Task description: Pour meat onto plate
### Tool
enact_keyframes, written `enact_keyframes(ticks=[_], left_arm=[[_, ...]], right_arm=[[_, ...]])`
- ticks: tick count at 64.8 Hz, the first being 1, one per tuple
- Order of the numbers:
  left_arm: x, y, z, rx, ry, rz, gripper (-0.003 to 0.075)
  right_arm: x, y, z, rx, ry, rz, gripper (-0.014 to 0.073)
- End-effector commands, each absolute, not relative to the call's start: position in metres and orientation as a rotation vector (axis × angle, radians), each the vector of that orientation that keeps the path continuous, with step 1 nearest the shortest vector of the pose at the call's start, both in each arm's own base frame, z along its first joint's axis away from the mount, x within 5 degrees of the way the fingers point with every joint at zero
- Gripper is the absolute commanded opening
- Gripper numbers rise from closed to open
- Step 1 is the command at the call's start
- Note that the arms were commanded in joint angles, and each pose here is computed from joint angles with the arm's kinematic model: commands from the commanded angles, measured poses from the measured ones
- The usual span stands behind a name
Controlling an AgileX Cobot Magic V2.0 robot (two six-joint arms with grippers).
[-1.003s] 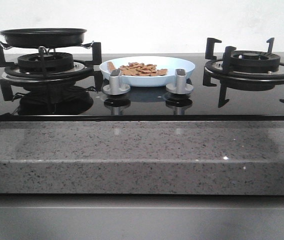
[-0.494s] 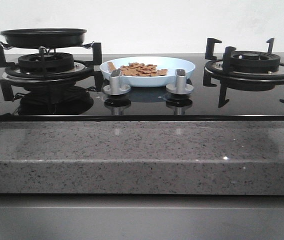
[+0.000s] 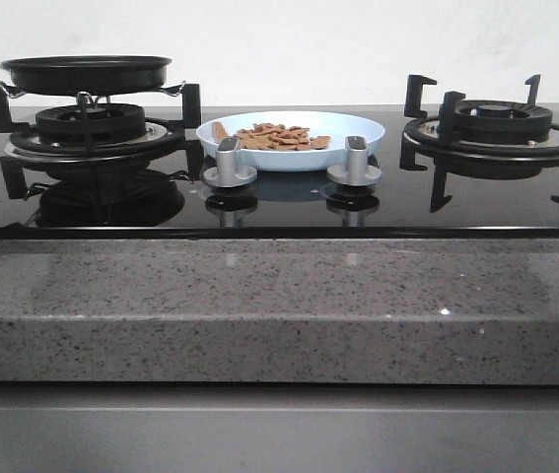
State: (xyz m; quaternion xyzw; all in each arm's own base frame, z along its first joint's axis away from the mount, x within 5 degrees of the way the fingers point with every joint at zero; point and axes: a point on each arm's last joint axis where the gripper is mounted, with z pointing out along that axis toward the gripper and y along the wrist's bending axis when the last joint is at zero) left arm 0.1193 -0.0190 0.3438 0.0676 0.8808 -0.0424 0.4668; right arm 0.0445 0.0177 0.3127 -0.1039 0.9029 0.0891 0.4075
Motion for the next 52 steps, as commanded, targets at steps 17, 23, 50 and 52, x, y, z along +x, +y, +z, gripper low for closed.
enact_keyframes(ticks=[17,23,50,52], left_arm=[[0.122,-0.021,0.357,0.150,2.067,-0.130,-0.0020],[0.122,-0.021,0.357,0.150,2.067,-0.130,-0.0020],[0.103,-0.017,0.354,0.151,1.984,-0.112,-0.0020],[0.099,-0.016,0.349,0.147,1.973,-0.114,-0.0020]], right_arm=[[0.048,0.017,0.322,-0.243,2.214,0.217,-0.0120],[0.048,0.017,0.322,-0.243,2.214,0.217,-0.0120],[0.048,0.017,0.322,-0.243,2.215,0.217,-0.0120],[0.048,0.017,0.322,-0.243,2.214,0.217,-0.0120]])
